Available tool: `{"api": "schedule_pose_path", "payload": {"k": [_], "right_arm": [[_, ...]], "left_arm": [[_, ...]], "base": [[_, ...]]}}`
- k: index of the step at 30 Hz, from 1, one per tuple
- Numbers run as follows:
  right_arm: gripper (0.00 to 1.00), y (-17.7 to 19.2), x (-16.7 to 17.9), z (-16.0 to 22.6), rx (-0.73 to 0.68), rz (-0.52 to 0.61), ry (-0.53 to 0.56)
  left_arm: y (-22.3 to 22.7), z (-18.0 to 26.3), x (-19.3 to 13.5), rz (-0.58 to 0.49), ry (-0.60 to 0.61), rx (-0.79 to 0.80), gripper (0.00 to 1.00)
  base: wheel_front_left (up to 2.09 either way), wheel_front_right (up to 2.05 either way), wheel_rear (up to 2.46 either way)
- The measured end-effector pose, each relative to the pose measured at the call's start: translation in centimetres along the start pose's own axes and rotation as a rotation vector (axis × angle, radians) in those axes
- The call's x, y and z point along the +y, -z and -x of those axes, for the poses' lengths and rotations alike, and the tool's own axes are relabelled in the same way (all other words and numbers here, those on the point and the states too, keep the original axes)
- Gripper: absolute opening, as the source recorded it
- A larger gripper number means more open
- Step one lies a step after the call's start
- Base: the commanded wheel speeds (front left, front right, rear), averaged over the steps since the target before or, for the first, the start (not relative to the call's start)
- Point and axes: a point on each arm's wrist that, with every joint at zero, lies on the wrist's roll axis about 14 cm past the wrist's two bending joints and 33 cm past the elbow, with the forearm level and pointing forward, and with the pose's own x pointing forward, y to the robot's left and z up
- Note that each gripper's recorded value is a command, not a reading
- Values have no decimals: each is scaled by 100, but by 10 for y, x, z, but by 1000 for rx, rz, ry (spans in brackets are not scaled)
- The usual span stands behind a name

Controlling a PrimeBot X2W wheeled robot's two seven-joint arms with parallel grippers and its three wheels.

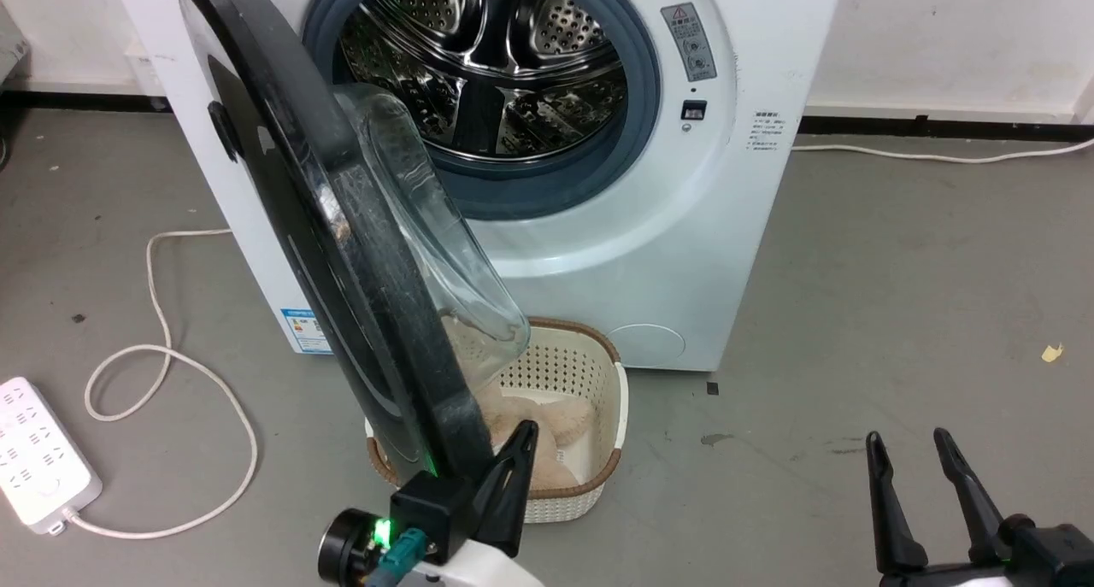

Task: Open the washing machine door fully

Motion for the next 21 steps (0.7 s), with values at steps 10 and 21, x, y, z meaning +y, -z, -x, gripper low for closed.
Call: {"api": "schedule_pose_path", "payload": {"k": [10, 21], "right_arm": [[100, 5, 17, -9, 12, -10, -55], [100, 11, 65, -28, 23, -35, -203]], "left_arm": [[-3, 18, 40, -3, -126, -23, 0], [-15, 80, 124, -57, -414, -38, 0]], "base": [[0, 0, 0], [0, 0, 0]]}}
